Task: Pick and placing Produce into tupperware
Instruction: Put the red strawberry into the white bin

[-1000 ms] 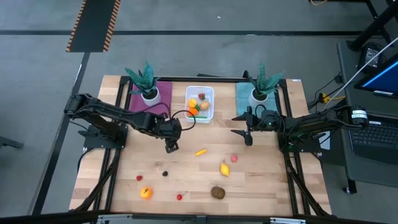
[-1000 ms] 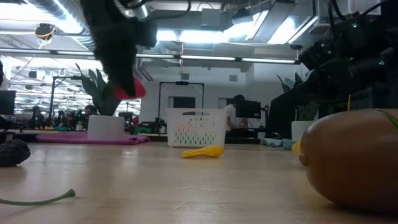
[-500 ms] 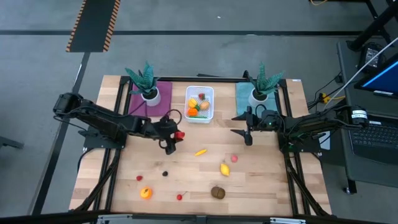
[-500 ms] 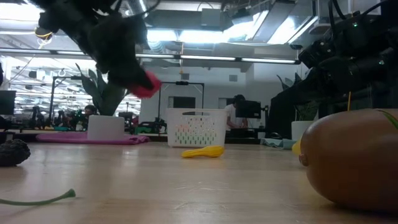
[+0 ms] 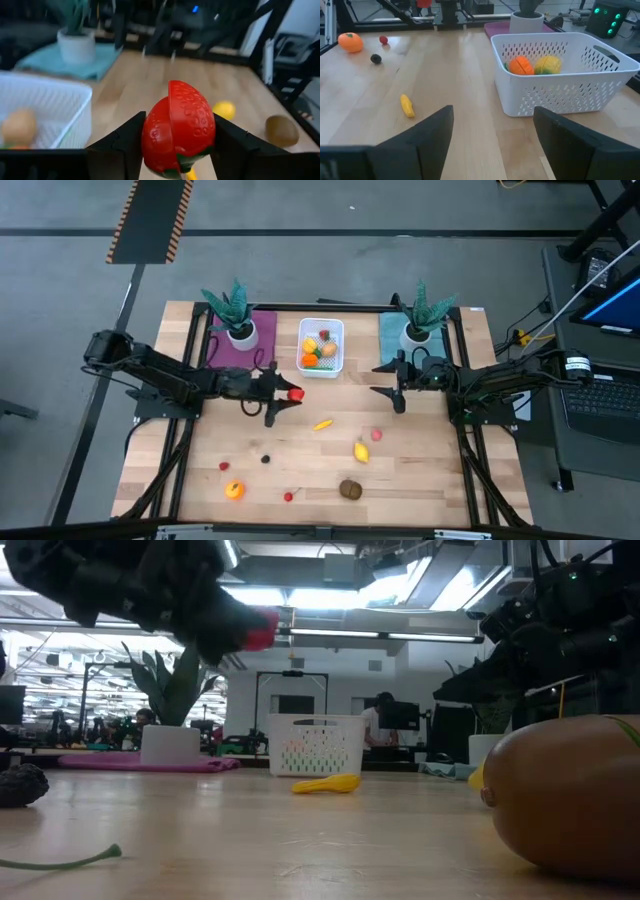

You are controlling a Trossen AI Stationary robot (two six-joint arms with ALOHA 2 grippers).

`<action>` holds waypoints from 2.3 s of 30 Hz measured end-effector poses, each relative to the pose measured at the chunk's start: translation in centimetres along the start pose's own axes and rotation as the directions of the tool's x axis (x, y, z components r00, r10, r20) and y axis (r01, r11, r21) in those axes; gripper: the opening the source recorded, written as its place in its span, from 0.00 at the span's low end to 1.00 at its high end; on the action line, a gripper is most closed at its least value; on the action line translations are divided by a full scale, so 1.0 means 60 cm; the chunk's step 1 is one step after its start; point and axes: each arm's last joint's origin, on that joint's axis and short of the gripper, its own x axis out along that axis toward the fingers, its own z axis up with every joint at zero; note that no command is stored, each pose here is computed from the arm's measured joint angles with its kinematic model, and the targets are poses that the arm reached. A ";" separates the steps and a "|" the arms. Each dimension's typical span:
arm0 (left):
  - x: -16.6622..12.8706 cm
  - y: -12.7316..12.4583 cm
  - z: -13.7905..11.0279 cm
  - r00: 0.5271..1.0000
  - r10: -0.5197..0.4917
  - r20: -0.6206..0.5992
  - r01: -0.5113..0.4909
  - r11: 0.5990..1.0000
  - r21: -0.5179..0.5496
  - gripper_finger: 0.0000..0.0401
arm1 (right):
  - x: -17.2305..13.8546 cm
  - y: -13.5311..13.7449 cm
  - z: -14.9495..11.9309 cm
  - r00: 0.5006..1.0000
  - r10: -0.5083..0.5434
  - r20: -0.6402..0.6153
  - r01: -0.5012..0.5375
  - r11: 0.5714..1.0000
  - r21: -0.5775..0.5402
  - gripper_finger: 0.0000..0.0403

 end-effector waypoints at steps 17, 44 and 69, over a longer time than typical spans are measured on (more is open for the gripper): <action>-0.010 0.034 0.006 0.978 0.140 0.155 -0.141 0.990 -0.009 0.45 | 0.000 0.000 0.000 1.000 0.000 -0.001 0.000 1.000 0.000 0.69; 0.117 0.167 0.049 0.879 0.463 0.113 -0.459 0.887 -0.060 0.45 | 0.000 0.000 -0.001 1.000 -0.001 -0.009 0.001 1.000 0.000 0.69; 0.157 0.194 0.090 0.830 0.466 -0.307 -0.490 0.872 0.000 0.45 | 0.000 0.000 -0.003 1.000 -0.001 -0.017 0.000 1.000 -0.022 0.69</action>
